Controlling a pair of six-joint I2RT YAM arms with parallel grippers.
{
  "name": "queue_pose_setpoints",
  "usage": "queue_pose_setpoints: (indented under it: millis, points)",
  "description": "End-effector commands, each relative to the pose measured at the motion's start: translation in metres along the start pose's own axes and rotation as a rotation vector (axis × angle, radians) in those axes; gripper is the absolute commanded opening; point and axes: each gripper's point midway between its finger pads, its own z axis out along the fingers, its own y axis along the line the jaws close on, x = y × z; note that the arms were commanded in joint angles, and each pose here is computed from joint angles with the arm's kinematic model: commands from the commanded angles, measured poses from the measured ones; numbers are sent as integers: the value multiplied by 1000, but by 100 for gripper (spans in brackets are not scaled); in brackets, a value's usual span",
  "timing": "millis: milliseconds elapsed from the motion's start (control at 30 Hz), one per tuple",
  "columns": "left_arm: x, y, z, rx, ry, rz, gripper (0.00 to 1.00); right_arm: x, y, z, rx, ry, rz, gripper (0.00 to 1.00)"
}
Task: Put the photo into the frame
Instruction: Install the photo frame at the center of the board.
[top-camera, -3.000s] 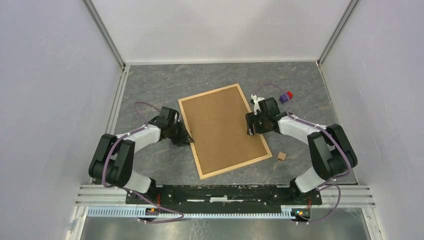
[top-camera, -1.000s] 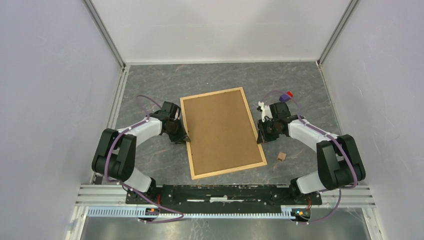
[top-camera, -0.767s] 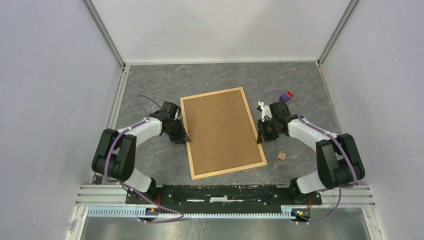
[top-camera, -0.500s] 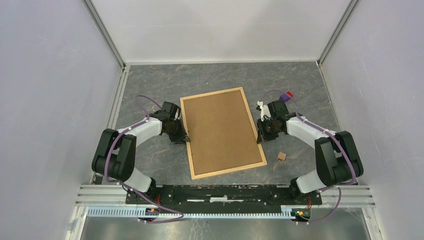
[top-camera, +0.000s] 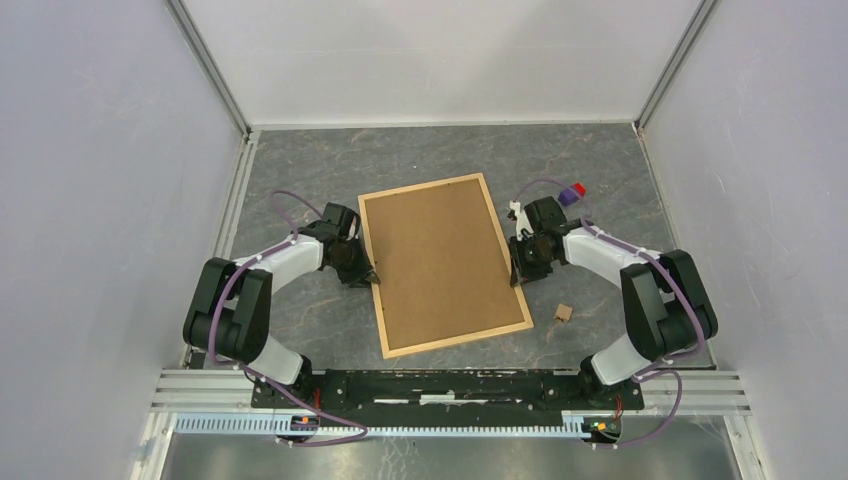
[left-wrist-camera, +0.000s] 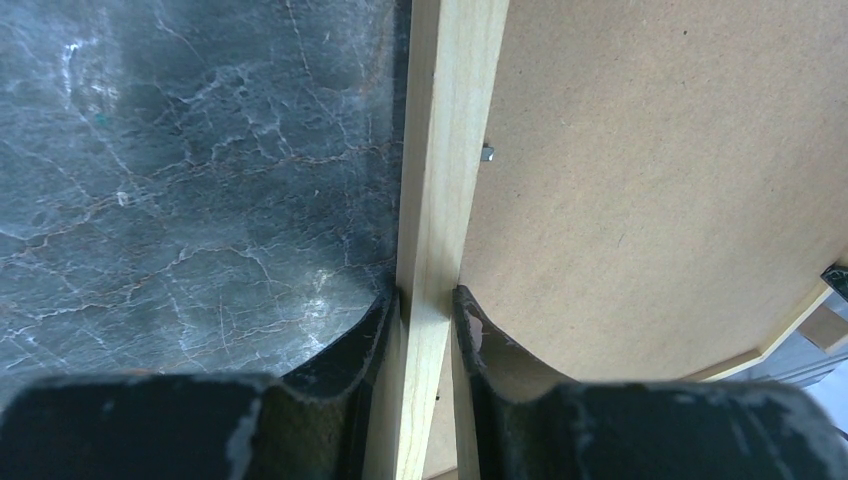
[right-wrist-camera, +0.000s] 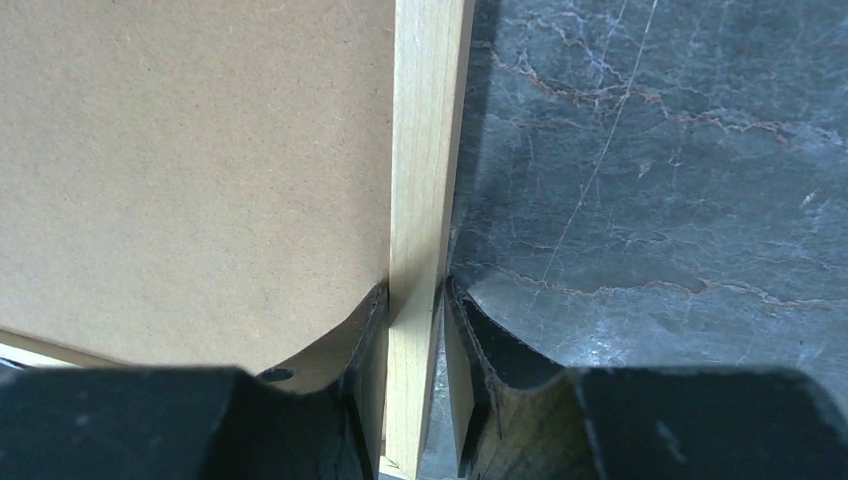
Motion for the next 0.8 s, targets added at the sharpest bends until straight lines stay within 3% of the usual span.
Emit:
queue_pose_setpoints:
  millis: [0, 100, 200, 267, 333, 400, 567, 767]
  points:
    - [14, 38, 8, -144, 28, 25, 28, 26, -43, 36, 231, 63, -1, 32]
    - [13, 38, 7, -145, 24, 26, 28, 22, -29, 36, 176, 64, -24, 37]
    - [14, 40, 7, -154, 25, 28, 28, -7, 11, 12, -38, -11, -51, 48]
    - [14, 42, 7, -157, 23, 29, 28, -39, 15, -19, -28, -123, -62, 59]
    - [14, 41, 7, -157, 20, 28, 27, -57, 7, -37, 38, -177, -85, 64]
    - [14, 41, 6, -156, 21, 28, 27, -64, -1, -39, 64, -186, -89, 62]
    - [12, 40, 5, -153, 16, 34, 27, -76, -16, -26, 91, -176, -65, 42]
    - [14, 41, 6, -155, 22, 32, 27, -93, -9, -14, 35, -170, -87, 37]
